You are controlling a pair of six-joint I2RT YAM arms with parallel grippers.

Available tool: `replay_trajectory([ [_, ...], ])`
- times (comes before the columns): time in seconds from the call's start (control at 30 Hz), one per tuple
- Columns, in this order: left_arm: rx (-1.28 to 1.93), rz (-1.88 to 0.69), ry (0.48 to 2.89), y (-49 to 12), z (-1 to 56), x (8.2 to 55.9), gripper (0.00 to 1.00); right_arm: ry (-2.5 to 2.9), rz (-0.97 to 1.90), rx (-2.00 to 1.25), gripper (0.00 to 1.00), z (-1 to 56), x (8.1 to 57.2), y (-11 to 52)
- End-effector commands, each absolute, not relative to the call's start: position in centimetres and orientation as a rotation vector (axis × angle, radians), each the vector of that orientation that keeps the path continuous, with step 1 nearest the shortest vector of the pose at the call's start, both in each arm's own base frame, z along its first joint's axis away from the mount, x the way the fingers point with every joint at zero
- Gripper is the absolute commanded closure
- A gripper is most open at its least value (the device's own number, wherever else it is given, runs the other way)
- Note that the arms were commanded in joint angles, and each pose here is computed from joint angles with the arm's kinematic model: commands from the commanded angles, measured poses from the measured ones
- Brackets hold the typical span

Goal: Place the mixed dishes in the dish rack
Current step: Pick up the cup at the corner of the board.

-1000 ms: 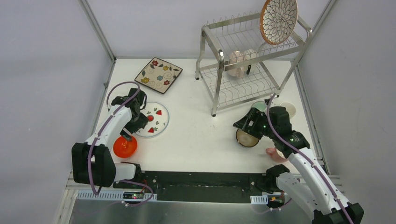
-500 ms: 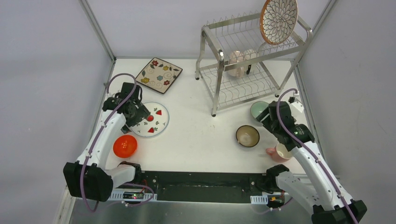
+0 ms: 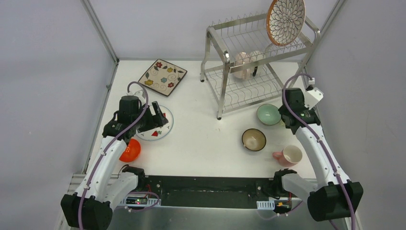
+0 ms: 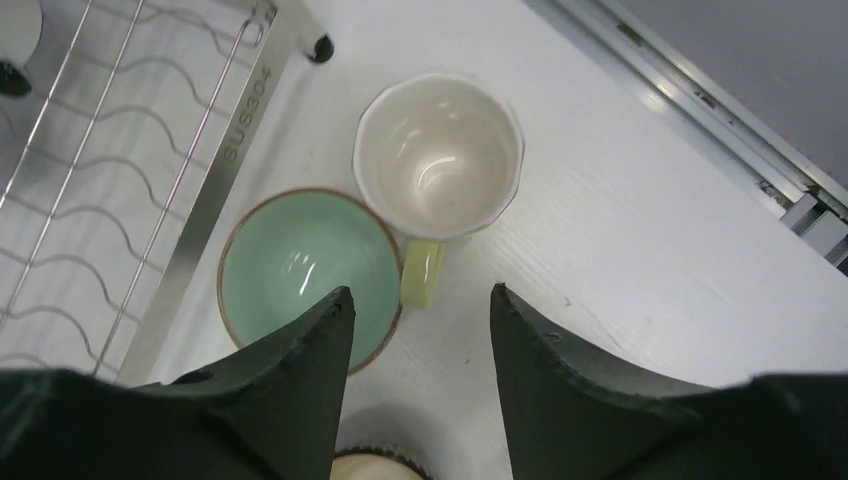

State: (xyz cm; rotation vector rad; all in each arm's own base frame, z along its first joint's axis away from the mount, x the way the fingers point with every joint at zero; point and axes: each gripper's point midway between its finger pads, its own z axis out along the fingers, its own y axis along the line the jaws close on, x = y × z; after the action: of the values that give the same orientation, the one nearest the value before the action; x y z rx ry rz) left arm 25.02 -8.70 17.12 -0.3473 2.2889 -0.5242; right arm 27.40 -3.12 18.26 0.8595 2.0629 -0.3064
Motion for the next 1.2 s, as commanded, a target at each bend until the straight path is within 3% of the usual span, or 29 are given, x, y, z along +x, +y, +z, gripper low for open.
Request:
replay_trajectory([
  [0.0, -0.113, -0.675, 2.218, -11.5, 19.4, 26.0, 0.19, 1.956, -0.328, 0.935, 0.46, 20.5, 29.8, -5.9],
  [0.2, 0.046, -0.682, 2.218, -12.0, 20.2, 25.4, 0.19, 1.942, -0.328, 1.056, 0.46, 19.5, 30.7, -9.0],
  [0.87, 0.070, -0.693, 2.206, -12.4, 20.2, 24.8, 0.18, 2.102, -0.311, 1.226, 0.54, 9.9, 31.8, -12.2],
  [0.97, 0.068, -0.690, 2.207, -12.4, 20.2, 24.9, 0.18, 2.112, -0.322, 1.225, 0.60, 9.0, 31.9, -12.4],
  [1.17, 0.065, -0.685, 2.207, -12.3, 20.1, 24.9, 0.18, 2.081, -0.400, 1.186, 0.87, 10.7, 31.5, -13.5],
])
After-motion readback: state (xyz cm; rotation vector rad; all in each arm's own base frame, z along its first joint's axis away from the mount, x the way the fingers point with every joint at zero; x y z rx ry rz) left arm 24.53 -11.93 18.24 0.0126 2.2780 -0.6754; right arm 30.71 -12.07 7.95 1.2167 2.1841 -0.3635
